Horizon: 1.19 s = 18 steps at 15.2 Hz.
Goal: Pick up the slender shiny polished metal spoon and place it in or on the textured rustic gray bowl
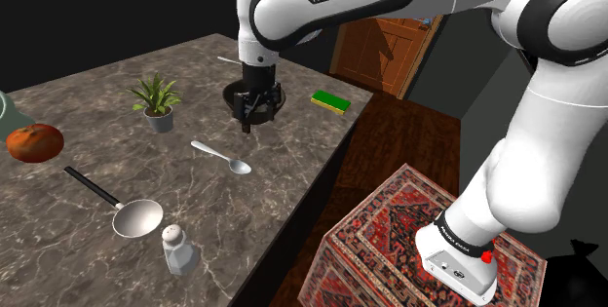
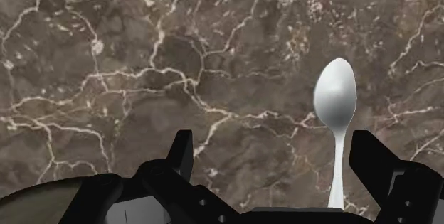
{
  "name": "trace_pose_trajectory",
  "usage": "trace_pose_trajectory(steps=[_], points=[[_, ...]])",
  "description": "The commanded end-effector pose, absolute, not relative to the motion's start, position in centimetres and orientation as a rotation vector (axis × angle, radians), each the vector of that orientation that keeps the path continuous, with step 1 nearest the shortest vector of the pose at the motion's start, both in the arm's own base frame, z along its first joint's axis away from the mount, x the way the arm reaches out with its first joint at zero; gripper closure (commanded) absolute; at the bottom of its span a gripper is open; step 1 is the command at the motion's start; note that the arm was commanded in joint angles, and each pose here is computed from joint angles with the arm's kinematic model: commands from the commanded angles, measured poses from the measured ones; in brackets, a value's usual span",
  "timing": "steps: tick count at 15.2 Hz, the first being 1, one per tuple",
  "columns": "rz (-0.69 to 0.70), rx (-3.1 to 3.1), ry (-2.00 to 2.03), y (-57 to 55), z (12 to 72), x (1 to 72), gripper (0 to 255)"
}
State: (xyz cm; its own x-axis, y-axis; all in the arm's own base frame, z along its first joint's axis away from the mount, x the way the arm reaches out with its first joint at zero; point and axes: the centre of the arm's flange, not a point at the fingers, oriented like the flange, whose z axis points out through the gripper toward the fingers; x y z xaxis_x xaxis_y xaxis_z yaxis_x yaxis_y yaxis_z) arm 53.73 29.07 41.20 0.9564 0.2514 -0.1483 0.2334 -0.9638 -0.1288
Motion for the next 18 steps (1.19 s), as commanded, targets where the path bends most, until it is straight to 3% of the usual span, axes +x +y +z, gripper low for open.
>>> trace_pose_trajectory(steps=[1, 8, 18], points=[[0.249, -2.99, -0.403, 31.3, 40.2, 55.0, 0], [0.251, -2.963, -0.506, 38.8, 37.2, 59.2, 0], [0.251, -2.963, -0.506, 39.2, 33.3, 58.4, 0]])
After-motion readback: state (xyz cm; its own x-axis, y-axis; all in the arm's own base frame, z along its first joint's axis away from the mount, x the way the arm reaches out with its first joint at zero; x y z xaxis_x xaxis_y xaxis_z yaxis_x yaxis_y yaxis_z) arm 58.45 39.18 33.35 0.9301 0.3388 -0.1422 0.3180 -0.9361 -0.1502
